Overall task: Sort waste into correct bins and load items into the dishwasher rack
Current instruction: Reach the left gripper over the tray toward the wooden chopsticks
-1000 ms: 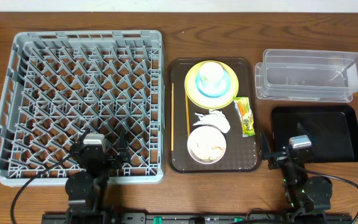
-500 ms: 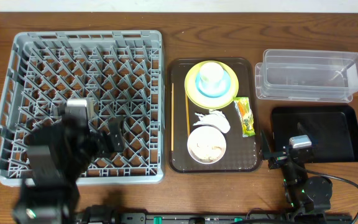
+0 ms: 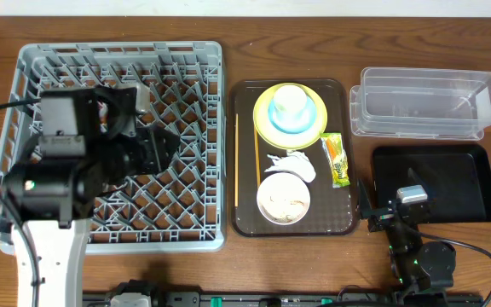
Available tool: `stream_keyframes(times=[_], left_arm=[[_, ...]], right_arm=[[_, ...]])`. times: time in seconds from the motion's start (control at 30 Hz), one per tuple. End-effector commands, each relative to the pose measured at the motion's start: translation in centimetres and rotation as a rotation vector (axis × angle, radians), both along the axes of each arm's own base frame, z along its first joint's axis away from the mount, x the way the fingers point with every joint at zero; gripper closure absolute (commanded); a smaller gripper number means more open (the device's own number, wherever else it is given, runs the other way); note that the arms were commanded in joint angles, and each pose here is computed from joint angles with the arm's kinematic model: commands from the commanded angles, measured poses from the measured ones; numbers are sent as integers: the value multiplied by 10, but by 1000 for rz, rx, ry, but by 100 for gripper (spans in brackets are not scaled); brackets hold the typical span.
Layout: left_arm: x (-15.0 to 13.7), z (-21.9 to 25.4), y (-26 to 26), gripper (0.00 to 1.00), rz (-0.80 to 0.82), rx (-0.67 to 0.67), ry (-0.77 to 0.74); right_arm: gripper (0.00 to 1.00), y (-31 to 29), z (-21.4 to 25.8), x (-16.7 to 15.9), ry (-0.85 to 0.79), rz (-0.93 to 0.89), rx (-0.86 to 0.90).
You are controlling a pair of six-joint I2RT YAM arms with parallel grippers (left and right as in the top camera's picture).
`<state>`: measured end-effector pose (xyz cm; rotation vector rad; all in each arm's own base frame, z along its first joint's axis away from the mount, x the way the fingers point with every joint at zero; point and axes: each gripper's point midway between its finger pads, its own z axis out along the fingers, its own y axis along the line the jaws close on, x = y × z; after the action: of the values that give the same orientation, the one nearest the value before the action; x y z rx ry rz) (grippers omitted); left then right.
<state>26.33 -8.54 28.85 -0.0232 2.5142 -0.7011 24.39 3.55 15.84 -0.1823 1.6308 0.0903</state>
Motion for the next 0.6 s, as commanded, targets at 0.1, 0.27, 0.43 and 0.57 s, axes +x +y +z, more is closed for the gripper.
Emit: stream_keyframes(times=[0.1, 0.27, 0.43, 0.57], left_arm=[[-5, -26, -15, 94, 8, 137, 99], [-6, -49, -35, 94, -19, 311, 125], [-11, -88, -60, 94, -77, 449, 199], [-15, -127, -81, 94, -145, 532, 280]], right_arm=[[1, -4, -1, 0, 5, -19, 11], [1, -4, -1, 0, 5, -19, 11], [1, -4, -1, 0, 5, -19, 11], [1, -4, -1, 0, 5, -19, 11]])
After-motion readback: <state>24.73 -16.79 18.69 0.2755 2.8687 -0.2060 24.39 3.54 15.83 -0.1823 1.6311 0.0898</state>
